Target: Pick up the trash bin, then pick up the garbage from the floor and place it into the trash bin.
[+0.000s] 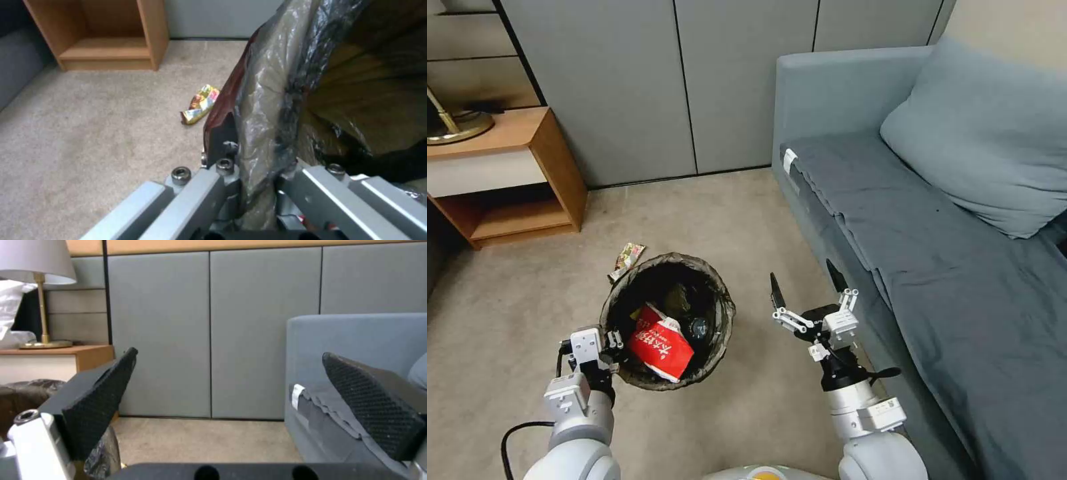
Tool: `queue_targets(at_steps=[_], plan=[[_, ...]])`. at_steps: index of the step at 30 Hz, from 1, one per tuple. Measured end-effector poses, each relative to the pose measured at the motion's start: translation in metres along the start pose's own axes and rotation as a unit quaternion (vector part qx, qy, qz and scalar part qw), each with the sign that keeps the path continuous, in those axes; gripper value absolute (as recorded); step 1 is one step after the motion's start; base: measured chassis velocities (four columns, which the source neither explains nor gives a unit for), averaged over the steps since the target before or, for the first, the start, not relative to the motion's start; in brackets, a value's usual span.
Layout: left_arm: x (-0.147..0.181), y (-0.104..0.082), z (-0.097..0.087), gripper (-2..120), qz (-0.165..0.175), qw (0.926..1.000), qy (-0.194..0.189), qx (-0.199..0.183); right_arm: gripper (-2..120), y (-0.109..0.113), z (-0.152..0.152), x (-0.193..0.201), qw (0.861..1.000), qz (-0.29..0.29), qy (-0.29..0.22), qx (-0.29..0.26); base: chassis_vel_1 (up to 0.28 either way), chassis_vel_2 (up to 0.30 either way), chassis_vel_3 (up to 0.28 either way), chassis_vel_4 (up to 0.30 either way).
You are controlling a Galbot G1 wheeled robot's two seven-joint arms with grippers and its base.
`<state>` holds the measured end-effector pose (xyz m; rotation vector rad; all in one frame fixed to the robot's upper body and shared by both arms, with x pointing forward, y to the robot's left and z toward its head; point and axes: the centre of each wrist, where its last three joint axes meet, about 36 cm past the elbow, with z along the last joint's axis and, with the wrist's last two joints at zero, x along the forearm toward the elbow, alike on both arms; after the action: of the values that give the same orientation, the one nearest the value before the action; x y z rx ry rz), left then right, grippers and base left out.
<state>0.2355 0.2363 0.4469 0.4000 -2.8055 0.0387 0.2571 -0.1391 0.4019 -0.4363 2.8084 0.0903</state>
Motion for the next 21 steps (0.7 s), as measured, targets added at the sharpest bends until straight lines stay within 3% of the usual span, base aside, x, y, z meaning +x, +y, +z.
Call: queue_targets(at_steps=[10, 21], plan=[[-0.0003, -0.0014, -0.0001, 0, 0.002, 1.0, 0.0, 0.001, 100, -0.0018, 0.0004, -0.0023, 1.0, 0.001, -0.004, -0.002, 0.008, 0.01, 0.009, 0.012], [-0.0009, -0.0017, -0.0008, 0, 0.002, 1.0, 0.0, 0.0, 100, -0.003, 0.0002, -0.0067, 1.0, 0.003, -0.015, -0.015, 0.079, 0.079, 0.091, 0.085]])
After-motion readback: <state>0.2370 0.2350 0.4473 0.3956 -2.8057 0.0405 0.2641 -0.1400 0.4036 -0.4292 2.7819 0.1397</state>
